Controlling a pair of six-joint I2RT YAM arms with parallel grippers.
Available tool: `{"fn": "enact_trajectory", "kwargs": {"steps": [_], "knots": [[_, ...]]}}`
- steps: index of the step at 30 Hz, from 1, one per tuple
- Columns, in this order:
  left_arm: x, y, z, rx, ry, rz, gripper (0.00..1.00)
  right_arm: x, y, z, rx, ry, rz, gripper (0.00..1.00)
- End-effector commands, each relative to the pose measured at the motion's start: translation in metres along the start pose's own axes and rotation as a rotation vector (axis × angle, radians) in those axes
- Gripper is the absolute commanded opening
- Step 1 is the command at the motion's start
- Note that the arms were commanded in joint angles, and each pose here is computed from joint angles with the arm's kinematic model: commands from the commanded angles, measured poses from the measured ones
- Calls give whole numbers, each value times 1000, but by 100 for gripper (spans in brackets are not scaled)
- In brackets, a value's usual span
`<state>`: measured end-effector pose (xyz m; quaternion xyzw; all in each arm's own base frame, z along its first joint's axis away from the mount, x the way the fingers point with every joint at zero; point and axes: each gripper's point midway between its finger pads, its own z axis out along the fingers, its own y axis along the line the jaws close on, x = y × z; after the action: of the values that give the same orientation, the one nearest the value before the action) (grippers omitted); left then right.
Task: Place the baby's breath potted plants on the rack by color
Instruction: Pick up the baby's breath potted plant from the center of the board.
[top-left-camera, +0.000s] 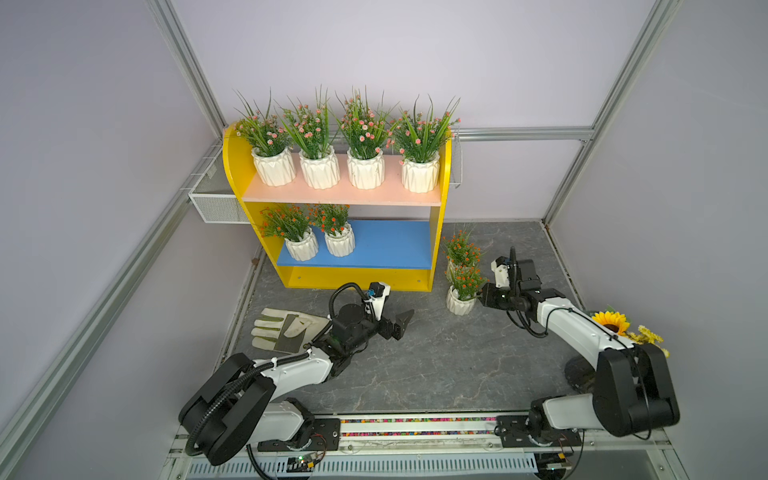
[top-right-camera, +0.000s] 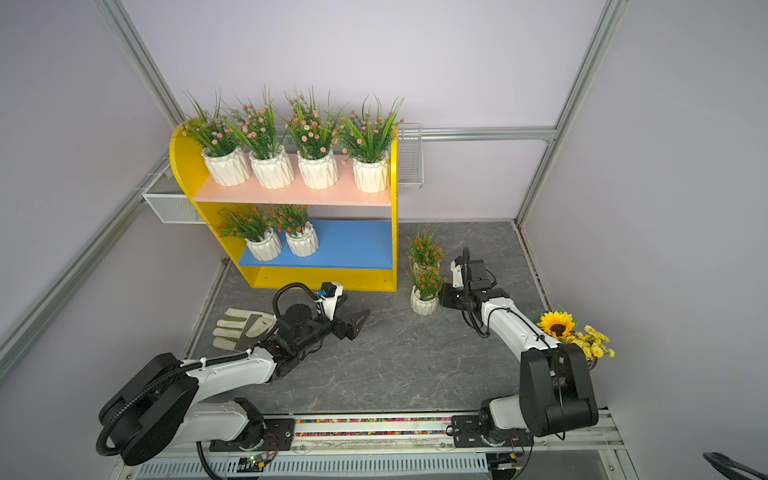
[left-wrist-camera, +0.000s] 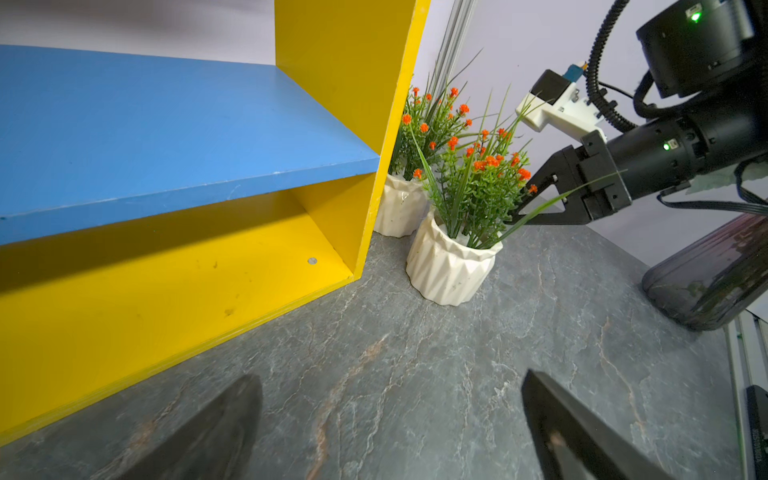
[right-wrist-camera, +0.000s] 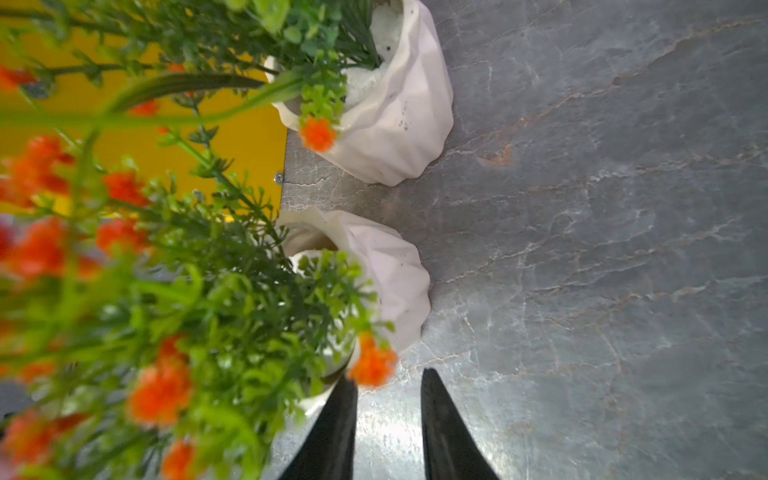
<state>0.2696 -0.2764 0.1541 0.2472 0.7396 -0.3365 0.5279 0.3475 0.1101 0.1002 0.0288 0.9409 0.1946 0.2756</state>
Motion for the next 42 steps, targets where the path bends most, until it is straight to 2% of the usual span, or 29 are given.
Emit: {"fn": "enact_trajectory", "kwargs": {"steps": [1, 4, 5, 13, 26, 42], "knots": [[-2, -6, 3, 21, 0, 6, 100, -6, 12, 5, -6, -7, -49, 33], [-1, -8, 3, 21, 1, 13, 100, -2, 11, 12, 3, 14, -53, 33], [-1, -9, 3, 22, 2, 15, 100, -13, 17, 10, -5, -7, -61, 33], [0, -15, 3, 27, 7, 37, 100, -17, 17, 23, 30, 16, -77, 32], [3, -18, 1, 25, 19, 50, 100, -9, 8, 33, 100, 61, -91, 30], [5, -15, 2, 0, 33, 47, 100, -3, 11, 44, 87, 105, -96, 24]]}}
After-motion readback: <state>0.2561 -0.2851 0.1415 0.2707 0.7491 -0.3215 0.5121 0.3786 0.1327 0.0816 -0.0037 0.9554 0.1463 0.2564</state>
